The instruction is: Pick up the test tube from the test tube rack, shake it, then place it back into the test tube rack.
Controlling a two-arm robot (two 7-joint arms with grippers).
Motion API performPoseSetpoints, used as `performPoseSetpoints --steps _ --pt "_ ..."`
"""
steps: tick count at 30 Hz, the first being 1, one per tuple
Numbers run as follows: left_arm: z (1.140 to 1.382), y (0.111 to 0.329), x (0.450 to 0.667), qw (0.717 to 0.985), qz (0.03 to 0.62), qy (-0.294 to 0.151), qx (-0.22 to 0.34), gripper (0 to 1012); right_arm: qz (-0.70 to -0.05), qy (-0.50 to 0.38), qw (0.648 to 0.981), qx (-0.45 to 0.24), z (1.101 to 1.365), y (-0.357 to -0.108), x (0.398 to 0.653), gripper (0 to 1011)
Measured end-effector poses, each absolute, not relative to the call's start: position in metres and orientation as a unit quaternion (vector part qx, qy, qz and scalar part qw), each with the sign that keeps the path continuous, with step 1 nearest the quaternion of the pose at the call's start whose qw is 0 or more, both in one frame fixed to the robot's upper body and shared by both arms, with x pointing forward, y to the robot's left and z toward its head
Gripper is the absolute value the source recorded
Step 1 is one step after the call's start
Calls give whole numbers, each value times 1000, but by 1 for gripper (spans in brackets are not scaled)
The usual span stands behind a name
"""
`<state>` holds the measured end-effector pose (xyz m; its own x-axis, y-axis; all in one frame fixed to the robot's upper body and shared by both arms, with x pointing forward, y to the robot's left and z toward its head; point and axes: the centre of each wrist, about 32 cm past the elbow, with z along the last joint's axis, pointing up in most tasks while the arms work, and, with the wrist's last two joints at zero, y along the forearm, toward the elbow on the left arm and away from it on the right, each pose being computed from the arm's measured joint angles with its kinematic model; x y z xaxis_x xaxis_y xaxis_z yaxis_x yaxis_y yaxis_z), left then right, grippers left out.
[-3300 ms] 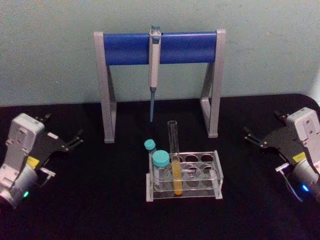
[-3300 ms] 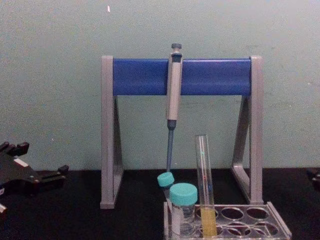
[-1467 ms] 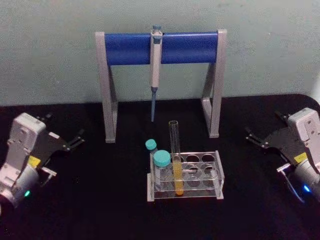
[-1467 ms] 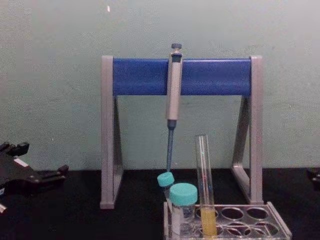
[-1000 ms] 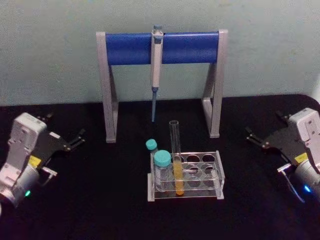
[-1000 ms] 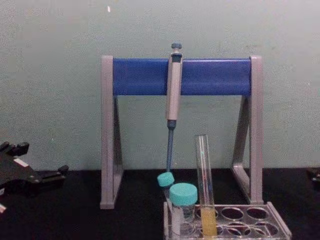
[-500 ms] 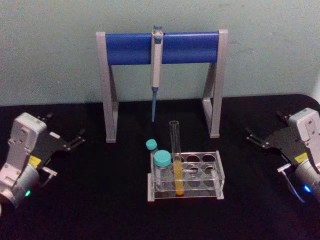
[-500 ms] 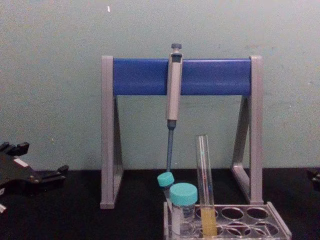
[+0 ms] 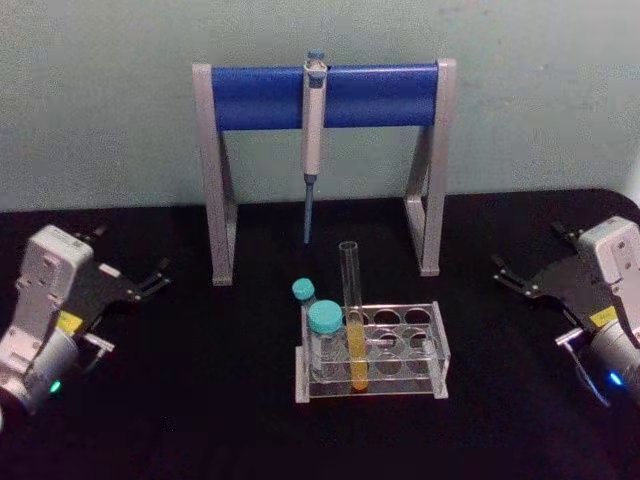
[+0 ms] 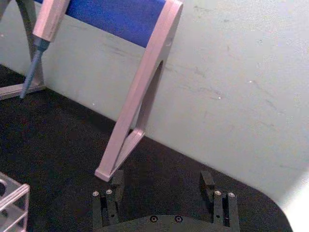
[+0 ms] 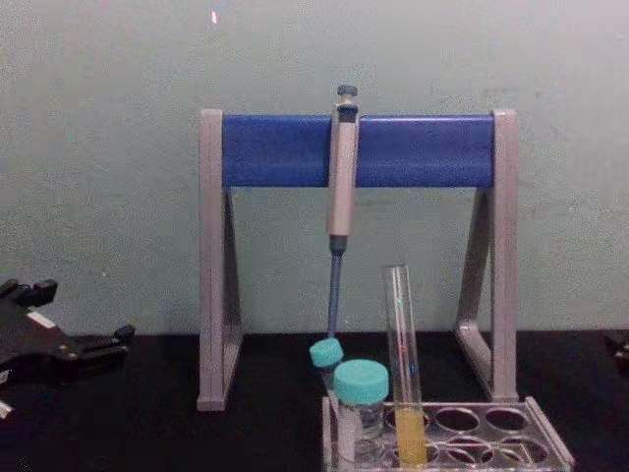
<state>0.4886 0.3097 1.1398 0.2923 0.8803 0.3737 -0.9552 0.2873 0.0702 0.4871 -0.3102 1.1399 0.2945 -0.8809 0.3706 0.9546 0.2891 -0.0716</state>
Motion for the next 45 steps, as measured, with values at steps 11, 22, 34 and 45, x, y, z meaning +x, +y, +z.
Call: performPoseSetpoints --steps 11,22,34,45 --pt "1140 310 489 791 580 -132 141 1001 -558 -103 814 -128 1142 -308 461 1000" --pt "1140 310 489 791 580 -132 141 1002 -496 -42 864 -81 1152 -293 434 1000" --pt "1140 310 489 791 580 -132 141 1001 -418 15 907 -45 1165 -271 438 1000" --pt "1140 310 489 791 580 -132 141 1001 -370 45 927 -34 1169 -254 455 1000"
